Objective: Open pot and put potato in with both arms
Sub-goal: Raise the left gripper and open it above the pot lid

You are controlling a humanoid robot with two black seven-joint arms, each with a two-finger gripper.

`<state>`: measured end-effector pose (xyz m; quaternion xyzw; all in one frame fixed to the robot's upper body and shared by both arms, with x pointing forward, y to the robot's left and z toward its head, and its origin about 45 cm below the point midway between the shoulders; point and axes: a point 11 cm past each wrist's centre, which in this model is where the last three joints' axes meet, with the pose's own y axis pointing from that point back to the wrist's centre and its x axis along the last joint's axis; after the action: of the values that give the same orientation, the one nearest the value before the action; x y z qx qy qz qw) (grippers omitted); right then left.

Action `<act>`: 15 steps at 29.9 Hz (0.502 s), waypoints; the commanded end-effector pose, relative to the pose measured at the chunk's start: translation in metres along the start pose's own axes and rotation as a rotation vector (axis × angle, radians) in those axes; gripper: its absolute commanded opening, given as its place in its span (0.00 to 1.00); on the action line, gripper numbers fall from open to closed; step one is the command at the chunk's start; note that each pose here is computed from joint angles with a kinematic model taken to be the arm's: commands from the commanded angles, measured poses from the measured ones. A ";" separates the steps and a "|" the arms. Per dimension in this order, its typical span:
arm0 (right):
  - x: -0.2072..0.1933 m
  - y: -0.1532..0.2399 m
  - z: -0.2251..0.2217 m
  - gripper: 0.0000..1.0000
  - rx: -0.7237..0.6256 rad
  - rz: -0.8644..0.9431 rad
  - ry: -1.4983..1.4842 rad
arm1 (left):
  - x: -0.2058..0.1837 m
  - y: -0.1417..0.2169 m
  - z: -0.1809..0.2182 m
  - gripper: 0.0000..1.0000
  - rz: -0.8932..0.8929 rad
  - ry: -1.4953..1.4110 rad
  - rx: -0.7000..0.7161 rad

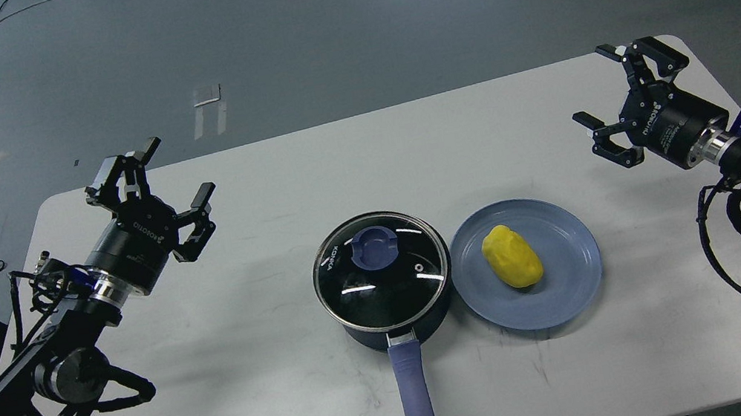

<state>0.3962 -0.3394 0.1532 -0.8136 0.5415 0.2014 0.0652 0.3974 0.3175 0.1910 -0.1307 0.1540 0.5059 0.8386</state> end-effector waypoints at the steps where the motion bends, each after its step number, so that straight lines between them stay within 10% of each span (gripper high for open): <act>1: -0.001 -0.001 -0.001 1.00 0.003 -0.003 -0.001 | -0.002 0.000 -0.005 0.98 -0.003 0.006 0.007; 15: -0.003 -0.004 -0.004 1.00 0.008 -0.009 0.002 | 0.003 -0.003 0.010 0.98 0.004 -0.013 -0.016</act>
<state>0.3988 -0.3367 0.1560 -0.8152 0.5394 0.1995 0.0690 0.3995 0.3183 0.1946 -0.1292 0.1493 0.5049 0.8403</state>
